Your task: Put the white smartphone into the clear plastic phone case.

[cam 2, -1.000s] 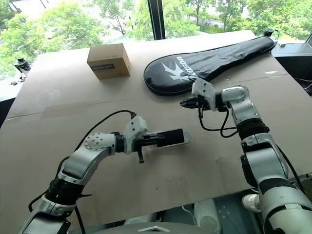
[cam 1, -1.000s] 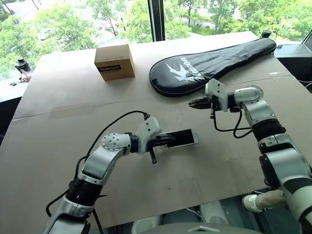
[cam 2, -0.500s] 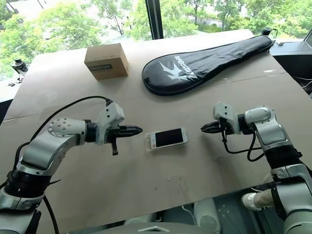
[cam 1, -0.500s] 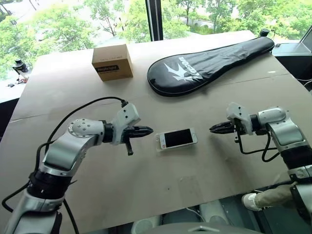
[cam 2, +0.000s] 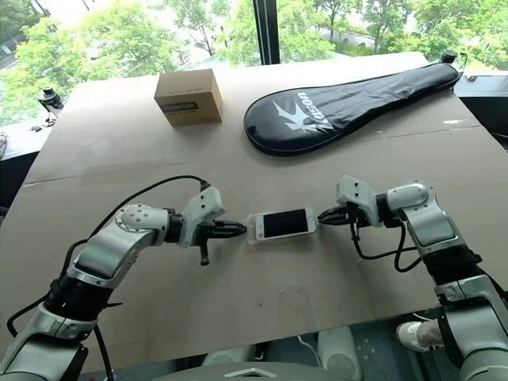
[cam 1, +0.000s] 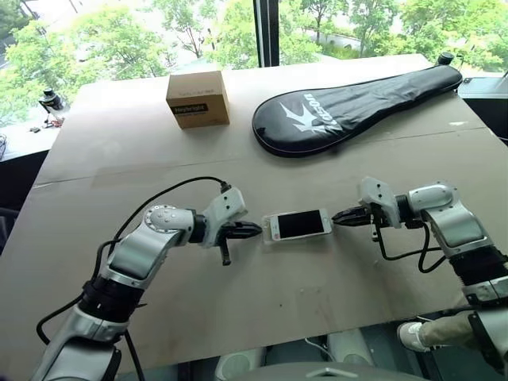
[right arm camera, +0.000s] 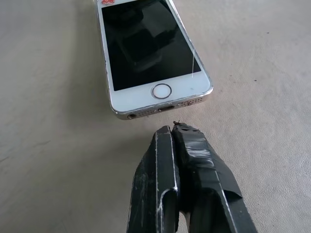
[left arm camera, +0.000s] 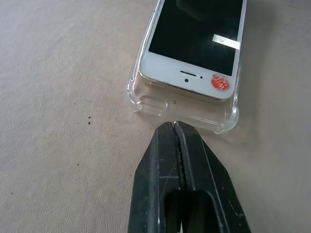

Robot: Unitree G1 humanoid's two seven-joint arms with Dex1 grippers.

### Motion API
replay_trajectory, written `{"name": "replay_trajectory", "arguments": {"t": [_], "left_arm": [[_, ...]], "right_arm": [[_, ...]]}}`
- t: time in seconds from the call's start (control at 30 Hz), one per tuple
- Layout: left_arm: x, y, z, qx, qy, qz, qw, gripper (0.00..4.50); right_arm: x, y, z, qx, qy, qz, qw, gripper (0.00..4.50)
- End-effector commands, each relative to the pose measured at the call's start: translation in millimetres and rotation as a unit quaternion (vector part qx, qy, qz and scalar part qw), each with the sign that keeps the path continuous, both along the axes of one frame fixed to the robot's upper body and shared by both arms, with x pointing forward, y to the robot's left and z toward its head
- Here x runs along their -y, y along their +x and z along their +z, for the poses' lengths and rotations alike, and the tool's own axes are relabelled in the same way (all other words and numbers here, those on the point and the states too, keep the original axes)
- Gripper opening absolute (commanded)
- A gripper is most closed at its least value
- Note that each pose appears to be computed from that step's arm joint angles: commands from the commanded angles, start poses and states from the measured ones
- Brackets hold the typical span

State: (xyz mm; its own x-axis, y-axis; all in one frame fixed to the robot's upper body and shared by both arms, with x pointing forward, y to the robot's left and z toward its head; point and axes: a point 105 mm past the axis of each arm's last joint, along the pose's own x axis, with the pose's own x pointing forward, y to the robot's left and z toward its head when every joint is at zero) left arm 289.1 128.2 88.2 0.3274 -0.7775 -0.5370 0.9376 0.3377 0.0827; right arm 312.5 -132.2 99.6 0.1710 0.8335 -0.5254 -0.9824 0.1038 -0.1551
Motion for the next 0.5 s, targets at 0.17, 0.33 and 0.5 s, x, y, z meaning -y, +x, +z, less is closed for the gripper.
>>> {"name": "replay_trajectory", "arguments": {"t": [0.17, 0.33, 0.5], "left_arm": [[18.6, -7.0, -13.2, -0.016, -0.007, -0.017, 1.0, 0.0], [23.0, -4.4, -10.4, -0.008, -0.017, -0.018, 1.0, 0.0], [22.1, -2.7, -8.8, -0.004, -0.02, -0.013, 1.0, 0.0]], "right_arm": [[-33.8, -7.1, 4.2, 0.025, 0.02, 0.04, 0.999, 0.01], [-47.1, -5.7, 2.6, 0.038, 0.014, 0.054, 0.998, 0.01], [-25.6, 1.4, -2.6, 0.047, -0.022, 0.035, 0.998, 0.01]]}}
